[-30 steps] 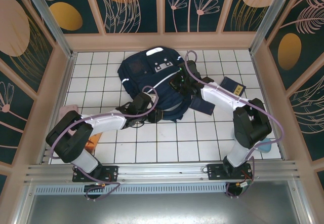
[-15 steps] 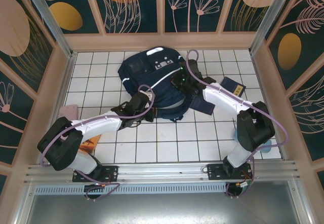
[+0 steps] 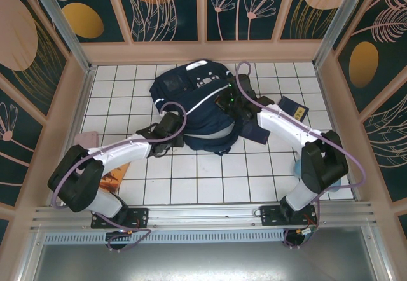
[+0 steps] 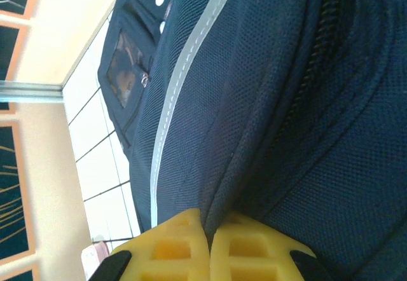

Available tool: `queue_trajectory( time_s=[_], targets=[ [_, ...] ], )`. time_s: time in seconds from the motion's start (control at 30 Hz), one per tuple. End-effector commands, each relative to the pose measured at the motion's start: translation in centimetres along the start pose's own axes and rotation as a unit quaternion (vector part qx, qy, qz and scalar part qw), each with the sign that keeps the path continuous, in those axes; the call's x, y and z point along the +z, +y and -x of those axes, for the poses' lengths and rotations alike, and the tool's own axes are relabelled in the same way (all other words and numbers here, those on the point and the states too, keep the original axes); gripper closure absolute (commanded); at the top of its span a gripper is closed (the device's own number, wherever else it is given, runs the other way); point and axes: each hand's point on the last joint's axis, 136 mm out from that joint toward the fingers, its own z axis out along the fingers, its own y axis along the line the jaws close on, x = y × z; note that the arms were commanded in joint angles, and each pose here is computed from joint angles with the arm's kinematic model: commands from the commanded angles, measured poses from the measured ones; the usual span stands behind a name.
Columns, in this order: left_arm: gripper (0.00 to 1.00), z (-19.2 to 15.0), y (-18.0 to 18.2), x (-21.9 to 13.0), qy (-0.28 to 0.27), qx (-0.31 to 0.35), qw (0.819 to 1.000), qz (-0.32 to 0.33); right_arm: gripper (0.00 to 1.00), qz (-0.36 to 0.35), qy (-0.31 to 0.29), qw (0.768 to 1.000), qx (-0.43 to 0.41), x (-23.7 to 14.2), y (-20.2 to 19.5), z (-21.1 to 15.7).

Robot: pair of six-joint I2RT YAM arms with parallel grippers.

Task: Pack the student bag

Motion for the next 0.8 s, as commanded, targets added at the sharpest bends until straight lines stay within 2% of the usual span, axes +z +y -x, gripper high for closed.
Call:
queue_trajectory(
  time_s=[0.0,0.13,0.2,0.27,0.33,0.4,0.47,0.57,0.7,0.77],
  targets=[
    [1.0,1.6,2.3,1.0,-0.006,-0.031,0.999,0.042,1.0,0.08,-0.015,0.996,-0.031,-2.2,4.4,0.8],
    [0.98,2.8,2.8,1.5,-0.004,-0.046,0.998,0.045,1.0,0.087,0.017,0.996,-0.03,-1.1,4.5,-1.1],
    [0.81,3.3,3.2,0.8,-0.008,-0.046,0.997,0.057,0.99,0.086,0.034,0.995,-0.03,-0.5,4.1,-2.2],
    [0.58,3.4,3.7,-0.1,-0.014,-0.049,0.997,0.064,0.92,0.079,0.05,0.995,-0.032,0.0,3.5,-3.1],
    [0.43,3.6,4.4,-1.3,-0.022,-0.052,0.996,0.071,0.81,0.072,0.063,0.995,-0.039,0.3,2.6,-3.9],
    [0.34,3.4,5.1,-2.6,-0.029,-0.058,0.995,0.079,0.64,0.058,0.066,0.995,-0.052,0.1,1.3,-4.4],
    [0.25,3.2,5.7,-4.0,-0.041,-0.069,0.994,0.08,0.52,0.043,0.055,0.995,-0.071,-0.5,0.0,-4.3],
    [0.16,3.4,6.1,-5.8,-0.061,-0.085,0.992,0.069,0.41,-0.012,0.012,0.995,-0.1,-2.1,-3.0,-2.9],
    [0.1,4.2,5.2,-7.3,-0.083,-0.098,0.991,0.035,0.29,-0.108,-0.072,0.986,-0.1,-5.2,-8.8,0.8],
    [0.09,4.7,4.4,-7.5,-0.087,-0.101,0.991,0.014,0.25,-0.138,-0.091,0.982,-0.089,-6.2,-11.3,2.2]
  ],
)
